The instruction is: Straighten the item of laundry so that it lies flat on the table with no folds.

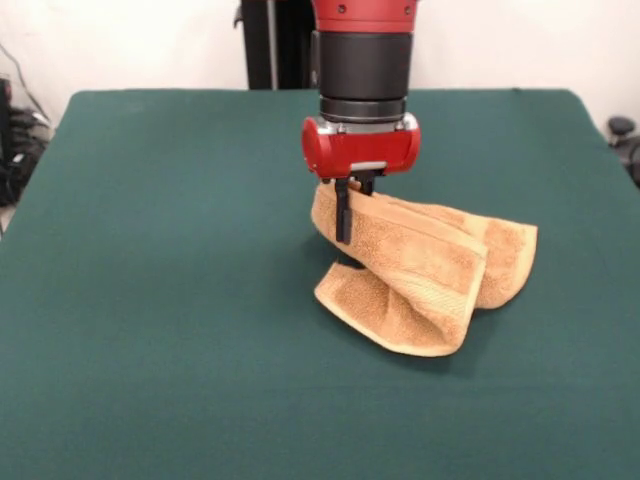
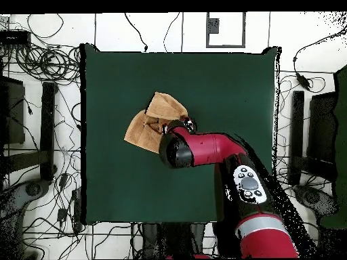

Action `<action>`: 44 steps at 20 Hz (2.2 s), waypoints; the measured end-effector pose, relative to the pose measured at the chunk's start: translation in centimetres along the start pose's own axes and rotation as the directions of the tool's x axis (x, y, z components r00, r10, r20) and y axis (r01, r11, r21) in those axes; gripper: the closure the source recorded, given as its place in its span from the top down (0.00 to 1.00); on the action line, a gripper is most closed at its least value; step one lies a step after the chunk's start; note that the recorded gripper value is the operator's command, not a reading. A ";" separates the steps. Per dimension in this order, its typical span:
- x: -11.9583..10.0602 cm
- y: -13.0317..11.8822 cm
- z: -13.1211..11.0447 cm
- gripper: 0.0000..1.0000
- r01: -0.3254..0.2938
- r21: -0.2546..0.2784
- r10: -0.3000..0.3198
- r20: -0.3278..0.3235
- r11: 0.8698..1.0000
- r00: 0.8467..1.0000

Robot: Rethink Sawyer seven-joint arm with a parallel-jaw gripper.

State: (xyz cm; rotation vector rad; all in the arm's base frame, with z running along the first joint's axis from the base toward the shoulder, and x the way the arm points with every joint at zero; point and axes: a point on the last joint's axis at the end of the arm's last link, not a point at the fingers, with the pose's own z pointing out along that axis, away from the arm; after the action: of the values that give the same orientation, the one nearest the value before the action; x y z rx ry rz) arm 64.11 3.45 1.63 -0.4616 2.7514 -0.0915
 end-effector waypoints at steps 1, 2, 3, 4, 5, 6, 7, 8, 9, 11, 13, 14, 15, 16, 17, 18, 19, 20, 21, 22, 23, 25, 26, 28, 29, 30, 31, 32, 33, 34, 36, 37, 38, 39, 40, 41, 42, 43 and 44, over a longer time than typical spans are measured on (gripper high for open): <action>0.0 0.0 0.0 0.00 -0.009 -0.003 0.009 -0.009 1.000 1.000; 0.2 -0.2 0.0 0.00 -0.029 -0.008 0.029 -0.033 1.000 0.999; 0.3 -0.3 -0.1 0.00 -0.045 -0.012 0.045 -0.055 0.999 0.997; 0.5 -0.4 -0.2 0.00 -0.071 -0.019 0.069 -0.092 0.997 0.993; 0.7 -0.5 -0.2 0.00 -0.086 -0.024 0.083 -0.117 0.996 0.990; 0.8 -0.6 -0.3 0.00 -0.098 -0.028 0.093 -0.137 0.995 0.986; 1.3 -0.9 -0.4 0.00 -0.128 -0.037 0.118 -0.191 0.991 0.974; 1.6 -1.1 -0.5 0.00 -0.139 -0.040 0.127 -0.217 0.989 0.968; 1.8 -1.2 -0.6 0.00 -0.148 -0.042 0.134 -0.238 0.988 0.962; 2.1 -1.5 -0.7 0.00 -0.163 -0.046 0.145 -0.272 0.985 0.951; 2.3 -1.7 -0.8 0.00 -0.171 -0.047 0.150 -0.287 0.984 0.946; 2.3 -1.7 -0.8 0.00 -0.172 -0.047 0.152 -0.288 0.984 0.945; 2.3 -1.7 -0.7 0.00 -0.172 -0.046 0.152 -0.288 0.984 0.945; 2.2 -1.8 -0.7 0.00 -0.172 -0.046 0.152 -0.288 0.984 0.946; 2.2 -1.8 -0.7 0.00 -0.172 -0.046 0.152 -0.287 0.984 0.946; 2.2 -1.8 -0.7 0.00 -0.173 -0.046 0.152 -0.287 0.984 0.946; 2.1 -1.8 -0.7 0.00 -0.173 -0.046 0.153 -0.286 0.984 0.946; 2.1 -1.8 -0.7 0.00 -0.175 -0.046 0.154 -0.286 0.984 0.946; 2.1 -1.8 -0.7 0.00 -0.176 -0.045 0.156 -0.286 0.983 0.945; 2.0 -1.8 -0.8 0.00 -0.177 -0.045 0.157 -0.287 0.983 0.945; 1.9 -1.8 -1.0 0.00 -0.178 -0.044 0.158 -0.290 0.983 0.944; 1.5 -1.9 -1.8 0.00 -0.179 -0.040 0.159 -0.302 0.983 0.940; 1.2 -1.9 -2.5 0.00 -0.179 -0.036 0.159 -0.314 0.983 0.936; 0.8 -2.1 -3.6 0.00 -0.181 -0.030 0.161 -0.334 0.983 0.929; 0.6 -2.1 -4.3 0.00 -0.185 -0.026 0.164 -0.350 0.982 0.922; 0.4 -2.1 -5.0 0.00 -0.188 -0.023 0.167 -0.366 0.982 0.916; 0.2 -2.2 -5.8 0.00 -0.192 -0.019 0.171 -0.381 0.981 0.909; 0.0 -2.2 -6.3 0.00 -0.195 -0.017 0.173 -0.393 0.981 0.903; -0.1 -2.2 -7.1 0.00 -0.200 -0.013 0.178 -0.409 0.980 0.895; -0.2 -2.2 -7.8 0.00 -0.206 -0.008 0.183 -0.424 0.979 0.887; -0.3 -2.3 -8.5 0.00 -0.215 -0.002 0.193 -0.439 0.977 0.877; -0.3 -2.3 -8.7 0.00 -0.219 0.000 0.196 -0.444 0.976 0.875; -0.2 -2.5 -9.4 0.00 -0.234 0.009 0.211 -0.464 0.972 0.860; -0.1 -2.6 -9.6 0.00 -0.239 0.012 0.217 -0.469 0.971 0.856; -0.1 -2.7 -9.8 0.00 -0.245 0.016 0.223 -0.475 0.969 0.851; 0.1 -2.8 -10.0 0.00 -0.256 0.023 0.235 -0.484 0.966 0.843; 0.3 -3.0 -10.2 0.00 -0.267 0.031 0.247 -0.493 0.963 0.834; 0.5 -3.1 -10.3 0.00 -0.274 0.038 0.256 -0.499 0.961 0.828; 0.7 -3.2 -10.4 0.00 -0.284 0.045 0.266 -0.506 0.958 0.820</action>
State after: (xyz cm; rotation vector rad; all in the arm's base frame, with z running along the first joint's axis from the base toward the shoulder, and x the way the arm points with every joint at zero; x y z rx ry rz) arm 60.83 0.30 11.51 -0.0326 3.3134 -0.1085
